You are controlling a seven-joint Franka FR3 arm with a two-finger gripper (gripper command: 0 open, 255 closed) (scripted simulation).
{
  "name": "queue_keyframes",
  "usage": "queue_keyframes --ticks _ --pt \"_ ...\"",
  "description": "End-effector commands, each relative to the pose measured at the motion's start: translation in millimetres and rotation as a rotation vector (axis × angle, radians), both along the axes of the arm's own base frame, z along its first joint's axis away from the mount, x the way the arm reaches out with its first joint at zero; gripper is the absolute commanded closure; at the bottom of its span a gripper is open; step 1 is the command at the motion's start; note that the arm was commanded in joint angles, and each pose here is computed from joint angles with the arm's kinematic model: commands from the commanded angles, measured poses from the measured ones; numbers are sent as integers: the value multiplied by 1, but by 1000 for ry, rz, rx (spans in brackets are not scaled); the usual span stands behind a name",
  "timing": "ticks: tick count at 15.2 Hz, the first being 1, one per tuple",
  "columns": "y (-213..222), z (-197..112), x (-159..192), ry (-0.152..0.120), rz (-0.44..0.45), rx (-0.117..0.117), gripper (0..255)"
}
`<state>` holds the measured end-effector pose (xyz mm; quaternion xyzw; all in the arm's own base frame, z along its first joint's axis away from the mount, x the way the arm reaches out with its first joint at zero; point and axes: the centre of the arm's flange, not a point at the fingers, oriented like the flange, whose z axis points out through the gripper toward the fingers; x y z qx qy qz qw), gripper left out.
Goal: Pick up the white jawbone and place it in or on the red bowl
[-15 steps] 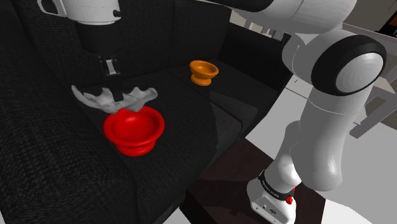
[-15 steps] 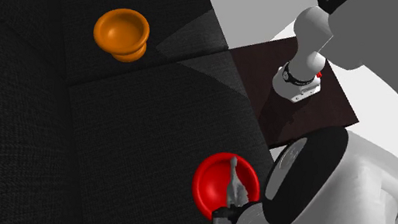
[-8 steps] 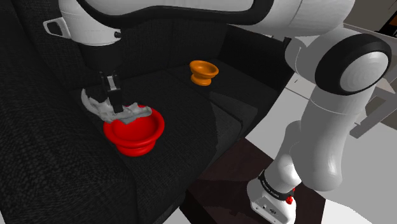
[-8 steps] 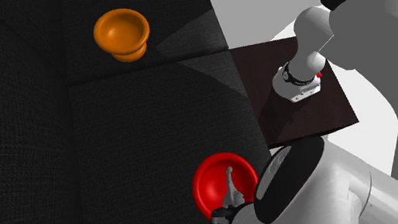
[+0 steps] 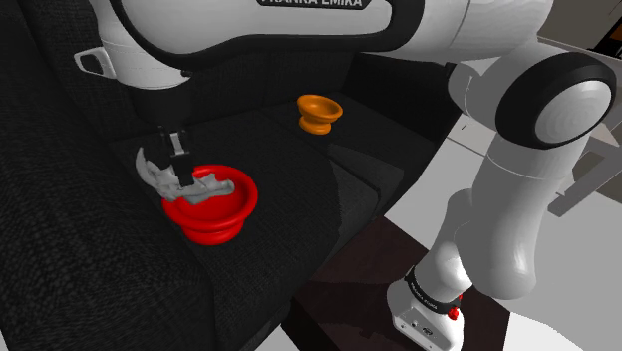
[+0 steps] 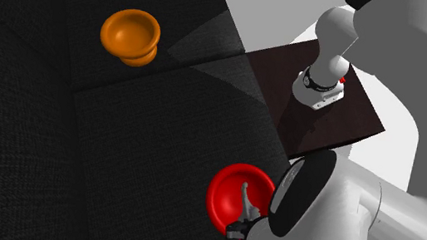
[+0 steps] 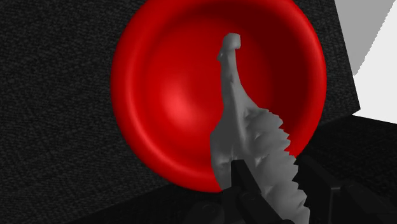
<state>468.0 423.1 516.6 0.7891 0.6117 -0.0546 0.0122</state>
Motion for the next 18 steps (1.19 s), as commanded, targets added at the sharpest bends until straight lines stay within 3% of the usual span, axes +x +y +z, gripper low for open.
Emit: queue_keyframes --ticks 1,3,4,9,13,18 --pt "0 0 0 0 0 0 255" --pt "0 0 0 0 0 0 255" --pt "0 0 0 0 0 0 0" --pt "0 0 0 0 0 0 0" --pt "4 50 3 0 0 0 0" --pt "4 50 3 0 0 0 0"
